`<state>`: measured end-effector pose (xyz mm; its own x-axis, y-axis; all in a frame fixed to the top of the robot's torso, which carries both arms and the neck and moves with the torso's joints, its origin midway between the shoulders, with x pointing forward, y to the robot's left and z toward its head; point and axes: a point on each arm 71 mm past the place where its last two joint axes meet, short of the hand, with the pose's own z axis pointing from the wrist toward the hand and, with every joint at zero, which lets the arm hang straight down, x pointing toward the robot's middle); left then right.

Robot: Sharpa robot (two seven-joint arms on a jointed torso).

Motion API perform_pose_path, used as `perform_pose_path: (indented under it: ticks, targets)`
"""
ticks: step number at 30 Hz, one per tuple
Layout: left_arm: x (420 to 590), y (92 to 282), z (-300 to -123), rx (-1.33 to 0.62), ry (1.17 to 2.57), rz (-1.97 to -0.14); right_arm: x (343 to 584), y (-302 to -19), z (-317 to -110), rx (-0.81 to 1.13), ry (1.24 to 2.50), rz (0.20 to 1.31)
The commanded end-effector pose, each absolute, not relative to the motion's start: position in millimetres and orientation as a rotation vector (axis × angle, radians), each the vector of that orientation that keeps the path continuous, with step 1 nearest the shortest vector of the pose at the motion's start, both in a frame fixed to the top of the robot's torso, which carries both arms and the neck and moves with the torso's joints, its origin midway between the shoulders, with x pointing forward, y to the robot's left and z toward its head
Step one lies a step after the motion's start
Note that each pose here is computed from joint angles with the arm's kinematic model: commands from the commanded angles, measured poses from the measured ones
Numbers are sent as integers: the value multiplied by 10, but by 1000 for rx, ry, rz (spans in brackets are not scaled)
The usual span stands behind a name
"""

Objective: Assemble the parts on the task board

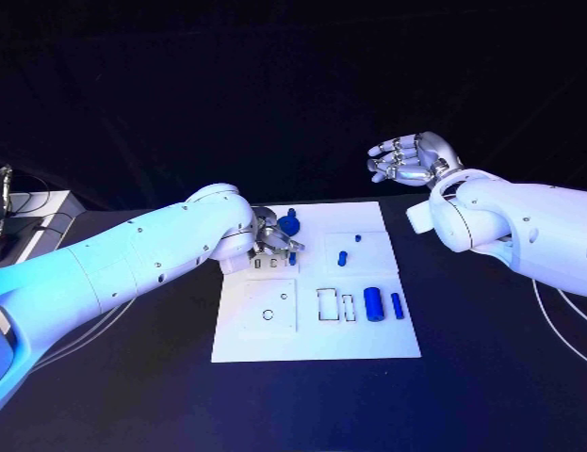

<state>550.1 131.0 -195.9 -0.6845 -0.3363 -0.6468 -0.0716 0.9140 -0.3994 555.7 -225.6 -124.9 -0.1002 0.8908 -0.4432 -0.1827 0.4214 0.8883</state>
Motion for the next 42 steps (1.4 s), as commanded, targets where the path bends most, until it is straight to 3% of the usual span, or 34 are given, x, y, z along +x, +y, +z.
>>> perform_pose_path:
  ticks: [1,42]
  targets:
    - [5491,1300,-1950,-268,2309,-439,5556,-2239,-1256,683,1374,1053]
    - [5513,1234,-2009,-265,2337,-448,5549,-2193,-1288,676,1391,1055]
